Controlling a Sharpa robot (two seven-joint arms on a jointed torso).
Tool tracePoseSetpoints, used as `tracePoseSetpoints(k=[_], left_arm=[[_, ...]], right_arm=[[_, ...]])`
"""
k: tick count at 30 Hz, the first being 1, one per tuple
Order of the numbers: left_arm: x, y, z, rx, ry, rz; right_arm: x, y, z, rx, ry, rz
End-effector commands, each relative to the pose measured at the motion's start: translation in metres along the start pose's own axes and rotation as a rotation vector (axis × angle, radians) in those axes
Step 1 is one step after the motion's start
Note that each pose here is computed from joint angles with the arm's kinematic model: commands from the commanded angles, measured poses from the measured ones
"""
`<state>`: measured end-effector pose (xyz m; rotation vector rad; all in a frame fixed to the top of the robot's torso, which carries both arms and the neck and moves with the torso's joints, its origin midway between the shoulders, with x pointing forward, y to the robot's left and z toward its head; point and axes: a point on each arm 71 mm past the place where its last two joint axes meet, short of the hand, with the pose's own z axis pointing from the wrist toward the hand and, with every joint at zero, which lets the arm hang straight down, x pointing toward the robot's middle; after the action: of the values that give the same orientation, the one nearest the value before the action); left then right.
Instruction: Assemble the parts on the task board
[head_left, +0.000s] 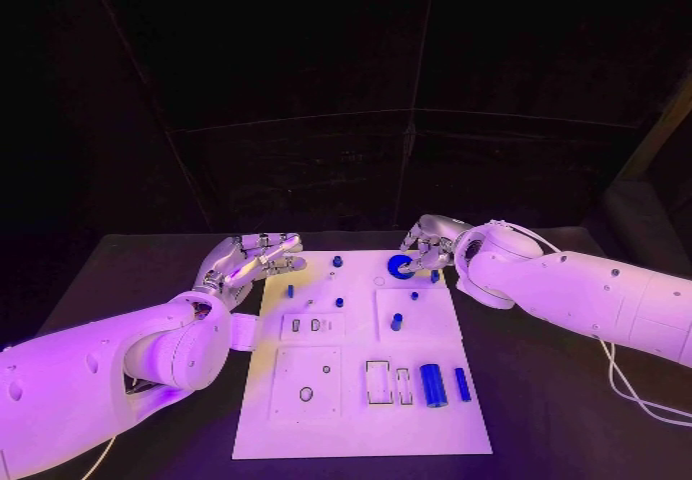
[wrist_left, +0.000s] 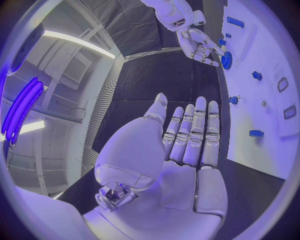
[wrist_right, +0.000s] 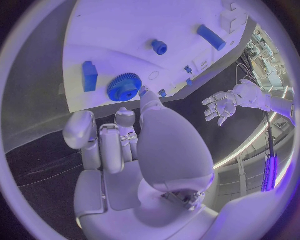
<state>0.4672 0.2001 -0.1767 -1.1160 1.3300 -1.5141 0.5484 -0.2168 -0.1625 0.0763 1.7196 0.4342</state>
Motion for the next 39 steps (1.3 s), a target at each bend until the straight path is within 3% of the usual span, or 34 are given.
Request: tracePoseSetpoints(k=[1,12,31,39], left_arm=[[0.0020,-0.0013,0.0007,0.007,0.017,-0.002],[0.0023,-0.0010,0.0009,0.005,0.019,-0.003],[0.0030,-0.0005,0.0013,0.002,0.023,-0.005],[0.0029,-0.0003,0.0014,0.000,0.025,-0.006]], right_arm=[[0.0014,0.0012,0.0019,0.007,0.031,-0.003],[0.0069,0.0006,0.0070,0.033,0.090,-0.039],[0.0086,0.0024,0.0114,0.043,0.093,-0.046],[0.0063,0.0058,0.0111,0.017,0.055,-0.076]])
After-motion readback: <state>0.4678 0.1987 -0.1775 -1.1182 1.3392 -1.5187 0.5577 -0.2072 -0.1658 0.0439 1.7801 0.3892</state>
